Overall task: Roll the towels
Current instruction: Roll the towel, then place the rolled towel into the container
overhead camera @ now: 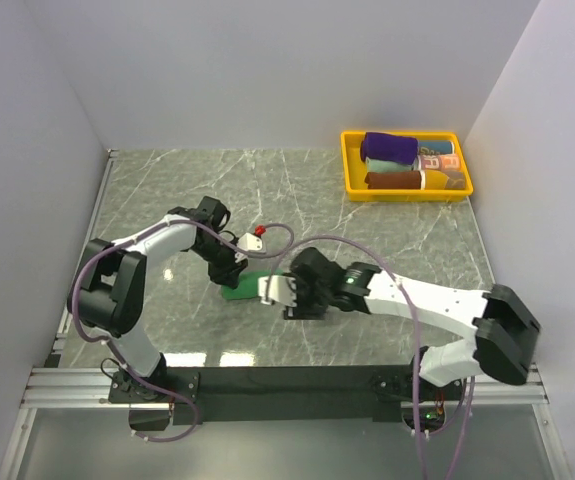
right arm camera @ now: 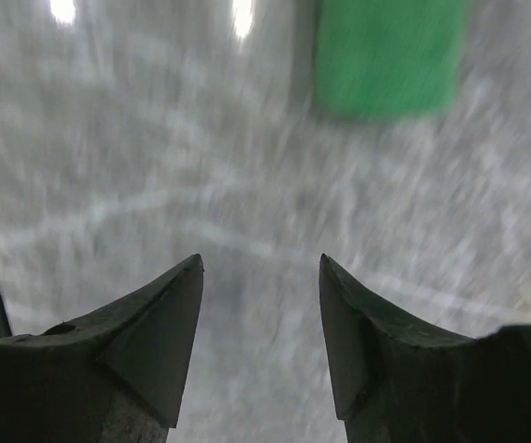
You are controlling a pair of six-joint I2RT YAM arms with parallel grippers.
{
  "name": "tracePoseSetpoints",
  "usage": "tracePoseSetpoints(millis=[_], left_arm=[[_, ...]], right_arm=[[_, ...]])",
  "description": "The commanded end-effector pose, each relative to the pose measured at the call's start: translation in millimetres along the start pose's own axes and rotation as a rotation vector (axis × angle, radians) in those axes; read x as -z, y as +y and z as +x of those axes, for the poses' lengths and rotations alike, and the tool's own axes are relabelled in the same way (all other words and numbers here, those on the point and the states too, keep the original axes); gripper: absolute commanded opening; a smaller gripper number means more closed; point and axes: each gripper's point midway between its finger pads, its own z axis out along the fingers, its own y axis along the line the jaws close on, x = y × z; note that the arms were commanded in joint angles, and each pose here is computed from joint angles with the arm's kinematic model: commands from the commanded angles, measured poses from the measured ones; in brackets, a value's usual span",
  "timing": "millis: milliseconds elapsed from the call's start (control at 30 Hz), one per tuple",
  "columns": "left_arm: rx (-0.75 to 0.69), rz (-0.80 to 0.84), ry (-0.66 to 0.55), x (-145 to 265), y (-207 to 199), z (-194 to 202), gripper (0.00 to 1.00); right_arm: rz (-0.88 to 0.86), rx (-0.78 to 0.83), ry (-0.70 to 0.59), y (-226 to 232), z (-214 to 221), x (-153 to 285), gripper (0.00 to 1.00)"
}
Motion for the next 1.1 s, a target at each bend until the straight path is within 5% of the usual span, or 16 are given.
tracePoseSetpoints(millis=[0,433,1067], left_arm=[[0.079,0.118,0.088,-21.5,-24.6,31.1,0.27],[0.142,0.162,0.073,-25.0,-17.4,34.5,0.28],[0.185,0.174,0.063,-22.6,-2.6,40.3,0.28]], right_arm=[[0.122,-0.010,-0.149,-30.7,-69.7,3.4,0.61],[0.262,0.030,-0.115,-35.7,-105.7,-52.8,0.60],[0.243,-0.016,-0.075,-68.8,-101.4,-88.5,0.72]])
